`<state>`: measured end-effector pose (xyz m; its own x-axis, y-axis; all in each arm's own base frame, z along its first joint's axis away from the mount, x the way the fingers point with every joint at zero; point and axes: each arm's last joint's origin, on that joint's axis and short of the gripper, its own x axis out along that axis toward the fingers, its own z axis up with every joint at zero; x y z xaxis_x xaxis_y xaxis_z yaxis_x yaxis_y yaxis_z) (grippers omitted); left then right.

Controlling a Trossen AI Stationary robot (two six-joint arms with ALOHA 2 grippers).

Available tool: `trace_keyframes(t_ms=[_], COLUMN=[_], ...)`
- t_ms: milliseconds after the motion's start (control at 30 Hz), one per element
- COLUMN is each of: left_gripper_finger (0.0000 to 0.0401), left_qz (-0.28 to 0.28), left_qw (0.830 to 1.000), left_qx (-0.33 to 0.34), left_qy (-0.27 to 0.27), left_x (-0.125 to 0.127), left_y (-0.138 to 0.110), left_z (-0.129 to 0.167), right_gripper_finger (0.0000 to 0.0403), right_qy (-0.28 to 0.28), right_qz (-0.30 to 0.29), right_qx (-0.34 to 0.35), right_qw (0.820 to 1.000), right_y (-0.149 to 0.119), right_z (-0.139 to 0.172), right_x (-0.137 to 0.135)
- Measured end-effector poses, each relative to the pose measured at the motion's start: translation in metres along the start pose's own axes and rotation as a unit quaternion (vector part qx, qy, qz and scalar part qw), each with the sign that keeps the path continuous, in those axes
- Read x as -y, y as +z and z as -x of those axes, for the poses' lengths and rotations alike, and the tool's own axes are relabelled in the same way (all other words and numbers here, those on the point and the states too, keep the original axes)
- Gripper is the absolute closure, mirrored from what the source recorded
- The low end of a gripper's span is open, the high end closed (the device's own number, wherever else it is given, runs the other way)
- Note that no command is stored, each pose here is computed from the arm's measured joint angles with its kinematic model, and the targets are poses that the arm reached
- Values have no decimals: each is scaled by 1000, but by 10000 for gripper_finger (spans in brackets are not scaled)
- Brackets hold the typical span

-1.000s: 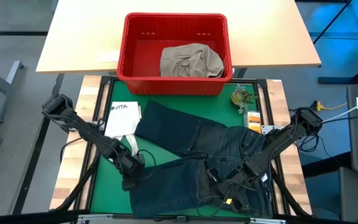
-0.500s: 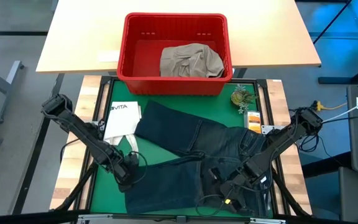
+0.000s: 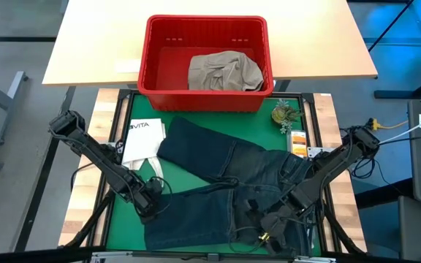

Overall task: Fold Laundry from Bin
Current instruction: Fold the dark blue jeans

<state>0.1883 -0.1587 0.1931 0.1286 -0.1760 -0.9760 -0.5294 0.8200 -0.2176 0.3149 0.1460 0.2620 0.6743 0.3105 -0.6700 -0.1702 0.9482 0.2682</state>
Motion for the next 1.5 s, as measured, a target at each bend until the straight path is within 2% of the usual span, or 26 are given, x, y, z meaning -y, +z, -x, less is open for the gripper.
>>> trace_keyframes(t_ms=[333, 667, 733, 800, 1000, 1133, 1200, 1267, 1400, 1433, 1500], left_gripper_finger=[398, 398, 398, 398, 398, 397, 397, 397, 398, 398, 398], left_qz=[1, 2, 2, 2, 2, 2, -2, 2, 72, 87, 109], left_qw=[1000, 1000, 1000, 1000, 1000, 1000, 1000, 1000, 997, 995, 992], left_qx=[9, 10, 11, 11, 11, 15, 15, 14, 11, 10, 8], left_qy=[-1, -2, -2, -2, -3, -2, -1, 5, 36, 46, 60], left_x=[1, 1, 1, 1, 1, 1, 1, 1, -4, -6, -8], left_y=[1, 1, 1, 1, 1, 1, 0, -2, -7, -9, -12], left_z=[0, 0, 0, 0, 0, 0, 0, 0, 0, 0, 0], right_gripper_finger=[195, 210, 213, 218, 225, 228, 244, 276, 378, 390, 383], right_qy=[-11, -64, -75, -78, -55, -64, -69, -71, -35, -20, 3], right_qz=[-123, -150, -171, -193, -197, -205, -201, -181, -134, -122, -116], right_qx=[17, 85, 86, 81, 68, 75, 79, 77, 48, 34, 7], right_qw=[992, 983, 979, 975, 976, 974, 974, 978, 989, 992, 993], right_y=[-6, 1, -1, -4, -8, -8, -8, -8, -10, -11, -14], right_z=[-45, -49, -52, -57, -70, -72, -72, -72, -72, -72, -73], right_x=[3, 7, 8, 9, 9, 10, 10, 10, 8, 7, 6])
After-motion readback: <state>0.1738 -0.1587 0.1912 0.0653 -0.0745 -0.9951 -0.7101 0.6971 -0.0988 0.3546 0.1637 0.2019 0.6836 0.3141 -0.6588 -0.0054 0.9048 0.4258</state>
